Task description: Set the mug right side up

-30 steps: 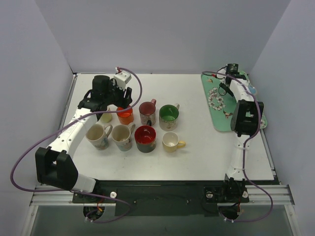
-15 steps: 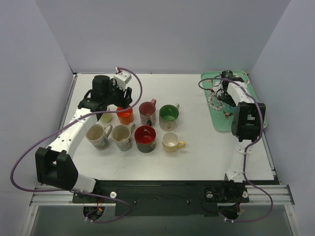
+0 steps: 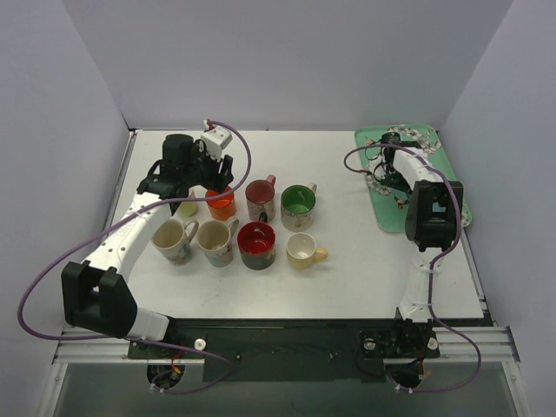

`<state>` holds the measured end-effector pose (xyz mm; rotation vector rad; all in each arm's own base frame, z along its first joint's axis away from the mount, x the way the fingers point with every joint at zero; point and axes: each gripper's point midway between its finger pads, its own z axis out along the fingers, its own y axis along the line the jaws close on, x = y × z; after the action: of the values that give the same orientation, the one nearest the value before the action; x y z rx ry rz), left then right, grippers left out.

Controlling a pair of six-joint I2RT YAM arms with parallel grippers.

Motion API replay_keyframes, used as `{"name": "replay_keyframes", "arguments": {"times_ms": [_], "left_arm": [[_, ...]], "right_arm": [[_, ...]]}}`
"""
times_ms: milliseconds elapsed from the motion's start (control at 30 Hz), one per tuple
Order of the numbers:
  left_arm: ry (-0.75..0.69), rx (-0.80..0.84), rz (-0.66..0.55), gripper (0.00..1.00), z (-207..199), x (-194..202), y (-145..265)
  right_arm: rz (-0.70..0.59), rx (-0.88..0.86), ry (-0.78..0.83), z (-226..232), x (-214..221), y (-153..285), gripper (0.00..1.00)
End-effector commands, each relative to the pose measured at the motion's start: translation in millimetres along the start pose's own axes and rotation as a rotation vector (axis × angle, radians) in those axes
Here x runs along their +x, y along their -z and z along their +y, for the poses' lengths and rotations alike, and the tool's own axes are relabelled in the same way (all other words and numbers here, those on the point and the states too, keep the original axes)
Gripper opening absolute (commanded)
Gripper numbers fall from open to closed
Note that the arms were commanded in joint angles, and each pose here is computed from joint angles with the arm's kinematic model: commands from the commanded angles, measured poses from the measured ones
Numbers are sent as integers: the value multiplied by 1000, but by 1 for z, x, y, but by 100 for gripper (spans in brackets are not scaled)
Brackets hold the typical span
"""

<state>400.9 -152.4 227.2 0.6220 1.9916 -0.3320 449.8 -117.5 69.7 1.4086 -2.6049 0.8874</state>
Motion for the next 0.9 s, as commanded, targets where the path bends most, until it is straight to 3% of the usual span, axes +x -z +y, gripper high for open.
{"name": "replay_keyframes", "arguments": {"times_ms": [0, 267, 433, 600, 867], "left_arm": [[-45, 4, -107, 65, -2, -31, 14], [-25, 57, -154, 65, -10, -44, 11], [-23, 63, -177, 65, -12, -51, 11], [-19, 79, -175, 65, -15, -50, 12], [21, 178, -212, 67, -33, -65, 11]], "right_arm": [[-62, -30, -2, 6, -5, 25, 0], [-360, -4, -296, -18, -19, 80, 0], [-382, 7, -359, -10, -7, 77, 0], [-539, -2, -549, -14, -14, 82, 0], [-670, 191, -713, -46, -1, 132, 0]]}}
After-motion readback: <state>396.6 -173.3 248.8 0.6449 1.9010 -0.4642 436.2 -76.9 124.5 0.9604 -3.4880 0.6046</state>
